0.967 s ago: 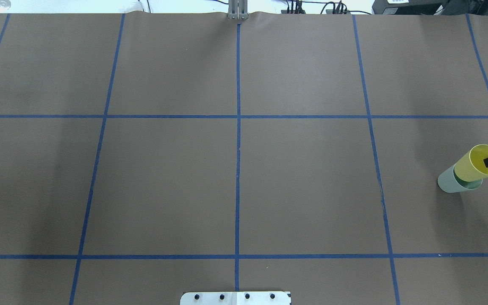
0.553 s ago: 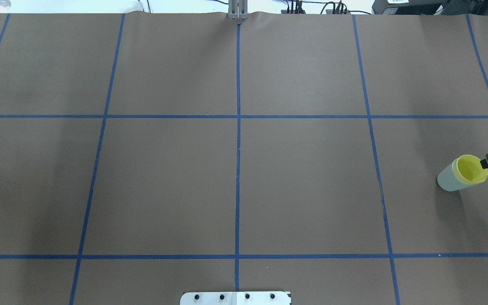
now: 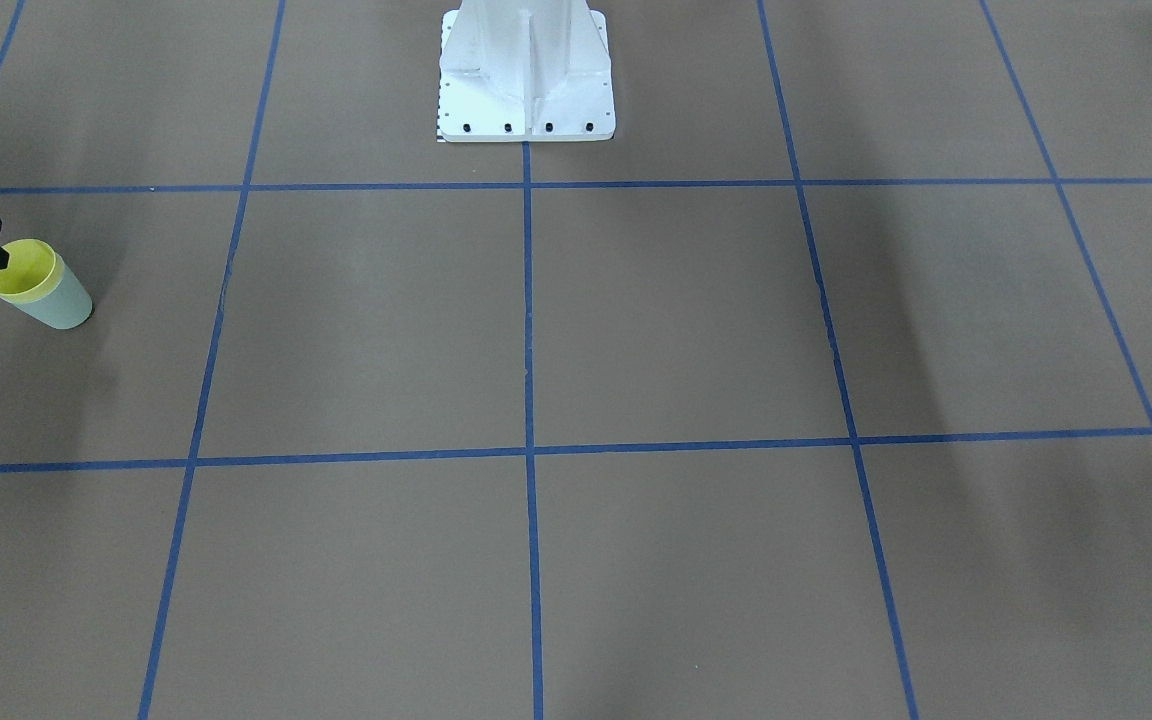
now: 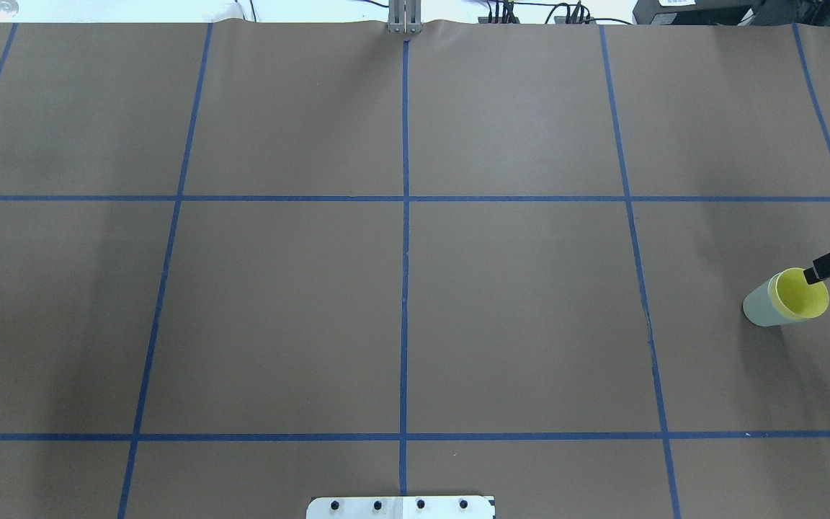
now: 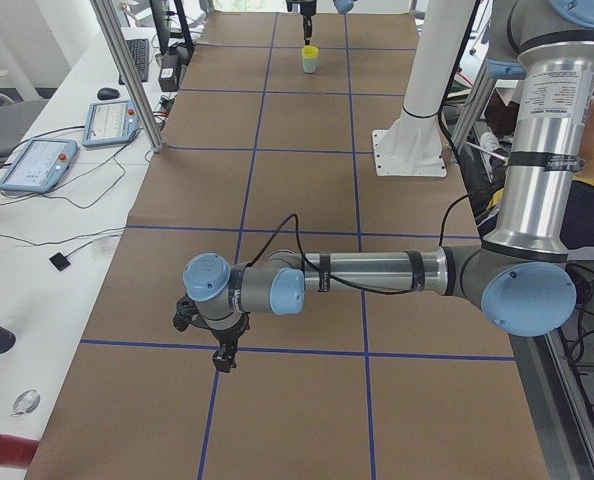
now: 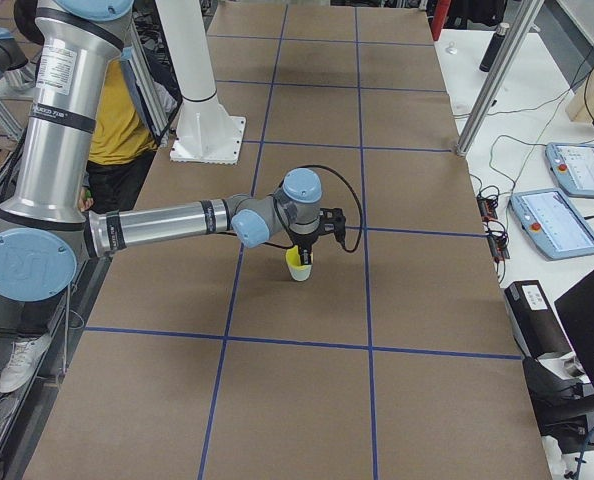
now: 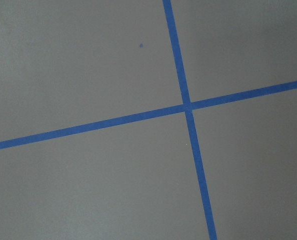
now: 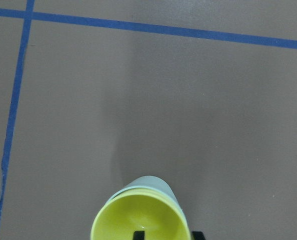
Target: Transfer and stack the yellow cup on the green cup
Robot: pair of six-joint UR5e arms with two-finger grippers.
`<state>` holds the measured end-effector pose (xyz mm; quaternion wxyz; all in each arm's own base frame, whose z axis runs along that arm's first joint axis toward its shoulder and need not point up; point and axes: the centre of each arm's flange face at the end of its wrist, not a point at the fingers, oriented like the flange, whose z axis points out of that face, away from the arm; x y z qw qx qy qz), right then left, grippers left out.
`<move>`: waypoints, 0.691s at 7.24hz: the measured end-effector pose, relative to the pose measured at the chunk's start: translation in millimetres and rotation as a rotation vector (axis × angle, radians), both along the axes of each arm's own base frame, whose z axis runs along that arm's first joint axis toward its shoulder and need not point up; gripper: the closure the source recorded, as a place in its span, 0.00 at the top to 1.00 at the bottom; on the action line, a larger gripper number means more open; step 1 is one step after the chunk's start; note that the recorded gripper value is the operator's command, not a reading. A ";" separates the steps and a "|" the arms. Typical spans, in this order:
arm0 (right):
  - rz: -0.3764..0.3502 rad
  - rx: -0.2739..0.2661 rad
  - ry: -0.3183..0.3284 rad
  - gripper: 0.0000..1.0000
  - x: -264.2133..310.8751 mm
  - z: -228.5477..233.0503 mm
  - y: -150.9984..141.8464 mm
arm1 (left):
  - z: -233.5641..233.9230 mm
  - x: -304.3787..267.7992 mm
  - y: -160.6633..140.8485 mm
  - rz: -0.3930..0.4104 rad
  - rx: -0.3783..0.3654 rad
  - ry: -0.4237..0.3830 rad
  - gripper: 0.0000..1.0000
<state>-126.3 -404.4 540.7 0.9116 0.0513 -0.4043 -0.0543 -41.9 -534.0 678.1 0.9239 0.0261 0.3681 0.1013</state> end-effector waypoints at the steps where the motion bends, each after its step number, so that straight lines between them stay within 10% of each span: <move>1: 0.011 0.008 0.002 1.00 9.2 1.6 -2.6 | 1.2 0.0 0.3 0.001 -0.001 0.000 1.00; 5: 0.147 0.013 0.042 1.00 132.9 58.4 -14.2 | 10.7 -0.3 6.3 0.003 -0.018 -0.001 1.00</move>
